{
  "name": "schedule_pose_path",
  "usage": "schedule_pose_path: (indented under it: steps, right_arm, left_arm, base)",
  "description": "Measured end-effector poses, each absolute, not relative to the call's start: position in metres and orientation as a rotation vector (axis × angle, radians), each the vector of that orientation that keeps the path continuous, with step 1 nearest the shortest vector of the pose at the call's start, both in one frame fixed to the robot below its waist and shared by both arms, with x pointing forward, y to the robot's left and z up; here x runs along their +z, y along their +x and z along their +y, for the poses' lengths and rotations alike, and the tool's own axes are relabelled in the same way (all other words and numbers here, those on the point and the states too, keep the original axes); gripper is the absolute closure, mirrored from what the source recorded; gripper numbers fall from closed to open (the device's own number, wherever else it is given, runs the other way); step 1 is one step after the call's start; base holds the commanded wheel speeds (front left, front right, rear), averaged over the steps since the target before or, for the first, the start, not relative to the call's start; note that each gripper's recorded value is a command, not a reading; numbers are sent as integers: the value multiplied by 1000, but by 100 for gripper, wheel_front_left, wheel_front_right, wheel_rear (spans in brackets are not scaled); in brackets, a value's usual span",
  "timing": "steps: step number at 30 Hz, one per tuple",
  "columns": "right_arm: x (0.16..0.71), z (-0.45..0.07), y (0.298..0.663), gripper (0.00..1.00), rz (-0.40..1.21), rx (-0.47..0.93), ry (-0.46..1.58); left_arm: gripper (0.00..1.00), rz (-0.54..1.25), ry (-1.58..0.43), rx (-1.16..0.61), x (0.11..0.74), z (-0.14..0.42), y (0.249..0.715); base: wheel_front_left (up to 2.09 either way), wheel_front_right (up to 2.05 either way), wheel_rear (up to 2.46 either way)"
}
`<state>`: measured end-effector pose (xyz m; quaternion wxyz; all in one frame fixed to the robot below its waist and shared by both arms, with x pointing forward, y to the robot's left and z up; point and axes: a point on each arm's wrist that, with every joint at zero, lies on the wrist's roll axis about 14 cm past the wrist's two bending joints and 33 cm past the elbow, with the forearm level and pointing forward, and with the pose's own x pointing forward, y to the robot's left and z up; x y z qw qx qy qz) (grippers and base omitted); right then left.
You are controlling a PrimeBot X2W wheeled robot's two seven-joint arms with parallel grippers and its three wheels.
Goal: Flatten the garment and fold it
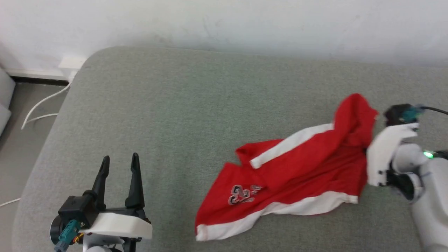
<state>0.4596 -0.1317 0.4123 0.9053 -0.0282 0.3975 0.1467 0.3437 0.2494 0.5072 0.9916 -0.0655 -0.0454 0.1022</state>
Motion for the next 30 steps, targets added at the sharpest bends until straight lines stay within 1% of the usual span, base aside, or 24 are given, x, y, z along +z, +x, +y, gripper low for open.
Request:
schedule_pose_path:
  steps: [3,6,7,8,9,15,19,22,26,30]
  right_arm:
    - [405,-168,452,100,845,216,-43]
    - [395,-189,442,100,859,156,-28]
    - [394,-190,441,52,836,146,-7]
    - [393,-189,440,0,825,146,4]
    - [393,-186,439,0,807,150,15]
    - [421,-181,444,0,543,142,49]
    - [446,-182,437,0,361,137,20]
    - [466,-173,429,0,236,150,25]
    - [483,-157,412,0,134,176,43]
    - [493,-142,392,0,84,203,65]
  left_arm:
    - [0,-83,-136,188,504,244,349]
    - [0,-71,-139,168,500,239,353]
    - [0,-67,-140,166,499,238,354]
    - [0,-64,-141,162,498,236,355]
    - [0,-61,-142,160,497,235,356]
    - [0,-69,-141,155,500,235,353]
    - [0,-81,-136,159,503,237,348]
    - [0,-80,-135,165,503,238,342]
    - [0,-80,-132,159,504,235,340]
    - [0,-51,-122,133,502,230,341]
  base:
    - [0,0,0]
    - [0,0,0]
    - [0,0,0]
    - [0,0,0]
    - [0,0,0]
    - [0,0,0]
    - [0,0,0]
    - [0,0,0]
    - [0,0,0]
    - [0,0,0]
